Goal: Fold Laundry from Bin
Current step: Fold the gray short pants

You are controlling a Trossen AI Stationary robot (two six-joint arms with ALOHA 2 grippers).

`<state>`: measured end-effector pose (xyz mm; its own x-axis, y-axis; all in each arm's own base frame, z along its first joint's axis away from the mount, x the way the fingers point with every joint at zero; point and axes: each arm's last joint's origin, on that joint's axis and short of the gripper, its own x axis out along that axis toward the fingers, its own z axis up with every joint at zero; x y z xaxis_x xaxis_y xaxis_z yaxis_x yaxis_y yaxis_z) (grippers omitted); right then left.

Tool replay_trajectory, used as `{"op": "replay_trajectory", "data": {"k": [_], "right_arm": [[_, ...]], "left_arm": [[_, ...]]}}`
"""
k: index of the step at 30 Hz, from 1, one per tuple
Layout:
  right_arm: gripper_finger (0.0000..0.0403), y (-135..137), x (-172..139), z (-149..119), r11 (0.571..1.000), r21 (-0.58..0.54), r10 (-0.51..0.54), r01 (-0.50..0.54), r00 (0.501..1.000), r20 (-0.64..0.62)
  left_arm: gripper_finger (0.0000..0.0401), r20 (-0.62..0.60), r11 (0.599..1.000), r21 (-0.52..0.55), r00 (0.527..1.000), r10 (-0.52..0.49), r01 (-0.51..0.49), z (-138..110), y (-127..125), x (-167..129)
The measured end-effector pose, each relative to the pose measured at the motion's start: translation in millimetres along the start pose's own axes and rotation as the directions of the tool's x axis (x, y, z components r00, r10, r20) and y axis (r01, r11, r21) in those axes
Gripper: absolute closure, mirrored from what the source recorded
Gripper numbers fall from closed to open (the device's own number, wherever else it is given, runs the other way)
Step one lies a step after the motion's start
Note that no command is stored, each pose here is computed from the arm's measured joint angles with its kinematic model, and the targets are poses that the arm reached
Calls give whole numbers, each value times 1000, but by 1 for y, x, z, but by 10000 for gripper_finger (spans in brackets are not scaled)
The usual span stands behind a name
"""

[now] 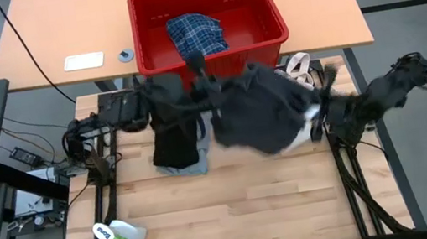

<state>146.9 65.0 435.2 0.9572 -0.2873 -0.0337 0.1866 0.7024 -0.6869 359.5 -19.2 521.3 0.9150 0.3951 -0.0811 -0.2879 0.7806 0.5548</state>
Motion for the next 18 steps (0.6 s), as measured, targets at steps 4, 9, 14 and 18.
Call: {"op": "replay_trajectory", "data": {"k": [4, 9, 14, 18], "right_arm": [[352, -45, -6, 10, 982, -60, -181, 180, 984, -5], [354, -46, -8, 4, 998, 3, -59, 59, 998, 15], [354, 6, 3, -13, 886, 248, 400, -392, 916, 22], [354, 69, 14, -23, 752, 332, 597, -570, 802, 25]], "left_arm": [[365, 122, 995, 15, 988, 93, -96, 4, 31, 2], [364, 173, 993, -30, 979, -104, 111, -5, 33, 7], [364, -62, 931, -45, 929, -366, 363, -21, -17, 2], [363, -181, 836, -112, 817, -548, 537, -37, -82, -3]]}}
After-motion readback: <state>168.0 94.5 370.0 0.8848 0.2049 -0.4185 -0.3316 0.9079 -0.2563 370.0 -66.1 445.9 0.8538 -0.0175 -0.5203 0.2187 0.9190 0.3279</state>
